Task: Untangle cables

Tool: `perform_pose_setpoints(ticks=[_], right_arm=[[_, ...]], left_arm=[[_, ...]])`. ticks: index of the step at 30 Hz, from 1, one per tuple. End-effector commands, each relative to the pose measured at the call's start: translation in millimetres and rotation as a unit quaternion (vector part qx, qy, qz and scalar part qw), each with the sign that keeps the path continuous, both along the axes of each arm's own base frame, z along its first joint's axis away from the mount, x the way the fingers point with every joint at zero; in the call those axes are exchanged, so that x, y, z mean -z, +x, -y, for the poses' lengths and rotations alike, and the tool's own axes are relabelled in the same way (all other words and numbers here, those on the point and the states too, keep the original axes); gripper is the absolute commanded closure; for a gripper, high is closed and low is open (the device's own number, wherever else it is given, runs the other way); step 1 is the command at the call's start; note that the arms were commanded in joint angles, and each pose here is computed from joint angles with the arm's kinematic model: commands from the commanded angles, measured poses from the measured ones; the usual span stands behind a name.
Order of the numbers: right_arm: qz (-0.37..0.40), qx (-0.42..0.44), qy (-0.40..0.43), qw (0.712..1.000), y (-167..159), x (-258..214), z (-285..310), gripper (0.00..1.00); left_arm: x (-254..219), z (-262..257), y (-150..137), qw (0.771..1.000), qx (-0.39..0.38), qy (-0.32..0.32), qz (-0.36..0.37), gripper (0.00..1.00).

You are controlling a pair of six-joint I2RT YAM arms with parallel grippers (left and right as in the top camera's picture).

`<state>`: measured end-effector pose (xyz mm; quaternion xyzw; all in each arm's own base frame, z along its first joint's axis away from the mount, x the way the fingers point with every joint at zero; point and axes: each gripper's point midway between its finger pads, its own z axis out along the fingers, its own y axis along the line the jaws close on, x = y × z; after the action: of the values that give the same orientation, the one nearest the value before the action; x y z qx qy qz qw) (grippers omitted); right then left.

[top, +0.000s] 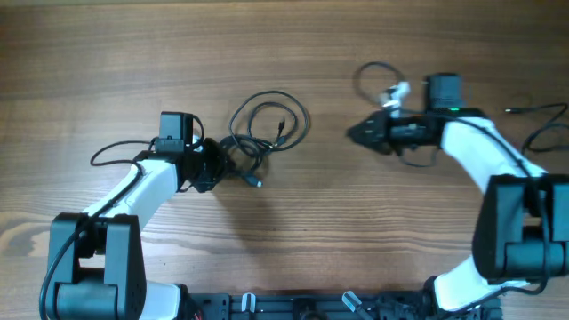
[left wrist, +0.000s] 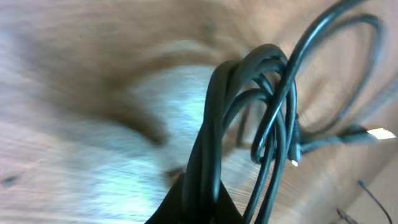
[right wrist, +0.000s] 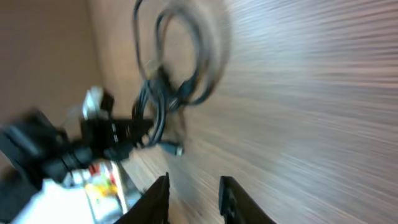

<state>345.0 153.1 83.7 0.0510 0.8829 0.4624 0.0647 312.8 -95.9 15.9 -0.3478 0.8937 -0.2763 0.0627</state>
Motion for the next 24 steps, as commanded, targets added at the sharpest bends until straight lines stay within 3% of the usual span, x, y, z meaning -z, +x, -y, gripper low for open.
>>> perform_pose_setpoints(ticks=[1, 6, 9, 10, 11, 13, 17, 19, 20, 21, 22, 24], right_arm=[[0.119, -0.117, -0.005, 0.986, -12, -15, -74, 0.61], [0.219, -0.087, -0.106, 0.966, 3, -11, -140, 0.47], [0.249, -0.070, -0.153, 0.954, 6, -7, -147, 0.44], [0.250, -0.066, -0.159, 0.953, 8, -6, -145, 0.38], [0.251, -0.065, -0.159, 0.953, 8, -6, -145, 0.34], [0.253, -0.066, -0.159, 0.952, 9, -7, -145, 0.24], [0.268, -0.049, -0.167, 0.948, 18, -10, -142, 0.16], [0.276, -0.048, -0.164, 0.946, 20, -13, -143, 0.16], [0.291, -0.059, -0.168, 0.940, 21, -14, -144, 0.22], [0.299, -0.058, -0.165, 0.938, 23, -23, -144, 0.44], [0.303, -0.051, -0.160, 0.938, 24, -35, -145, 0.52], [0.346, -0.041, -0.143, 0.926, 28, -78, -146, 0.51]], left_arm=[[-7, 15, 0, 0.997, 0.060, -0.027, 0.031, 0.96], [-8, 17, 0, 0.997, 0.064, -0.032, 0.032, 0.96], [-35, 46, 4, 0.974, 0.163, -0.104, 0.116, 0.96], [-50, 59, 3, 0.955, 0.210, -0.138, 0.157, 0.96], [-52, 61, 2, 0.951, 0.219, -0.144, 0.165, 0.96], [-54, 62, 1, 0.948, 0.224, -0.149, 0.168, 0.96], [-57, 72, -1, 0.942, 0.240, -0.153, 0.176, 0.96], [-55, 78, -2, 0.941, 0.249, -0.145, 0.178, 0.96], [-52, 79, -2, 0.943, 0.248, -0.134, 0.176, 0.96], [-51, 79, -2, 0.944, 0.248, -0.130, 0.174, 0.96], [-51, 79, -2, 0.945, 0.246, -0.131, 0.172, 0.96], [-47, 76, 0, 0.952, 0.230, -0.121, 0.161, 0.96]])
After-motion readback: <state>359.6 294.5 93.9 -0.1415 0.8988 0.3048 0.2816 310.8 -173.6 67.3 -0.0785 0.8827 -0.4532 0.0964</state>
